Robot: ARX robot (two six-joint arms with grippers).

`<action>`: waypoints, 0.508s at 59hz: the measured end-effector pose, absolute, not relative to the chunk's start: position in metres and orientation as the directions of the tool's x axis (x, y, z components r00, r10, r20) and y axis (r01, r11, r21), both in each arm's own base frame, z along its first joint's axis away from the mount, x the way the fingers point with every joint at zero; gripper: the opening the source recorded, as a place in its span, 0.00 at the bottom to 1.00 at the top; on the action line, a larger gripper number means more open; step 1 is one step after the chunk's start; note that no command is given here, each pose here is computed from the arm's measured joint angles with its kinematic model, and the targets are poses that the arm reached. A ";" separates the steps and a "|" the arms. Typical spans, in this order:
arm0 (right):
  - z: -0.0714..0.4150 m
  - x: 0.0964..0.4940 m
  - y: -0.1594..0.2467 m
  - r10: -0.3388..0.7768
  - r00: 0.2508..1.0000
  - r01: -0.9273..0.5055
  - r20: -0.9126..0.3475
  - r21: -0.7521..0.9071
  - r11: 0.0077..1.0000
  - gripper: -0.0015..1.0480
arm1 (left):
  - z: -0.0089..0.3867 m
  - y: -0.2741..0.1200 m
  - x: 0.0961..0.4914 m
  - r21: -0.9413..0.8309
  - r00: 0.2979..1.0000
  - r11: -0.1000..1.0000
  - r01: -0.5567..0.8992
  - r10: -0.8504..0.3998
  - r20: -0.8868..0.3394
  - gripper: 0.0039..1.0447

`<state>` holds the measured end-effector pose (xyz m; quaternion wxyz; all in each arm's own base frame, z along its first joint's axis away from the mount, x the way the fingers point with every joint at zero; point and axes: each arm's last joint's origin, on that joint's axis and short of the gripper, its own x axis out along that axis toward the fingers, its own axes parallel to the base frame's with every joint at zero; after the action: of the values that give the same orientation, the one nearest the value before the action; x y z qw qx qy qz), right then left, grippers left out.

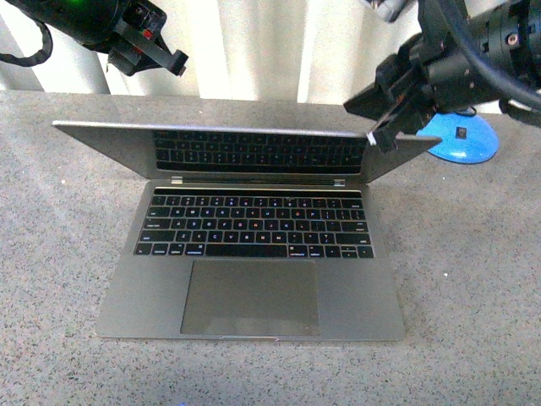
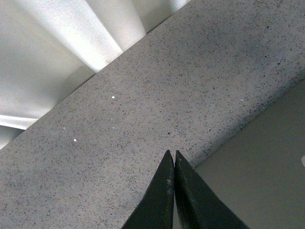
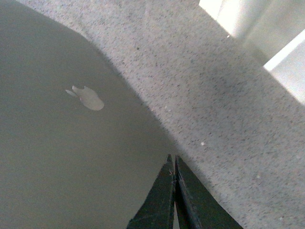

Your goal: Close laptop

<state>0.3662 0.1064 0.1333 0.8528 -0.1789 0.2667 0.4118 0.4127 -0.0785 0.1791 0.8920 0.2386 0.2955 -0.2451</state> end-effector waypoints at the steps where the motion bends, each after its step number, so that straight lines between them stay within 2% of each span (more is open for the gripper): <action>1: 0.131 0.364 0.106 0.607 0.516 -0.798 -0.605 -0.083 0.597 0.01 | 0.179 -0.079 0.413 0.280 0.704 0.766 0.579 -0.297 -0.645 0.03; 19: 0.125 0.353 0.106 0.608 0.504 -0.803 -0.613 -0.075 0.591 0.01 | 0.173 -0.080 0.409 0.235 0.685 0.776 0.585 -0.317 -0.656 0.03; 24: 0.125 0.353 0.106 0.608 0.505 -0.803 -0.612 -0.077 0.590 0.01 | 0.166 -0.085 0.392 0.242 0.698 0.791 0.562 -0.296 -0.653 0.03; 30: 0.125 0.353 0.106 0.603 0.509 -0.801 -0.615 -0.081 0.594 0.01 | 0.151 -0.089 0.366 0.205 0.658 0.787 0.582 -0.308 -0.687 0.03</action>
<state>0.3527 0.1060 0.1249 0.8496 -0.1805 0.2740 0.4129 0.3660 -0.0886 0.1506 0.8864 0.2083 0.3285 -0.2509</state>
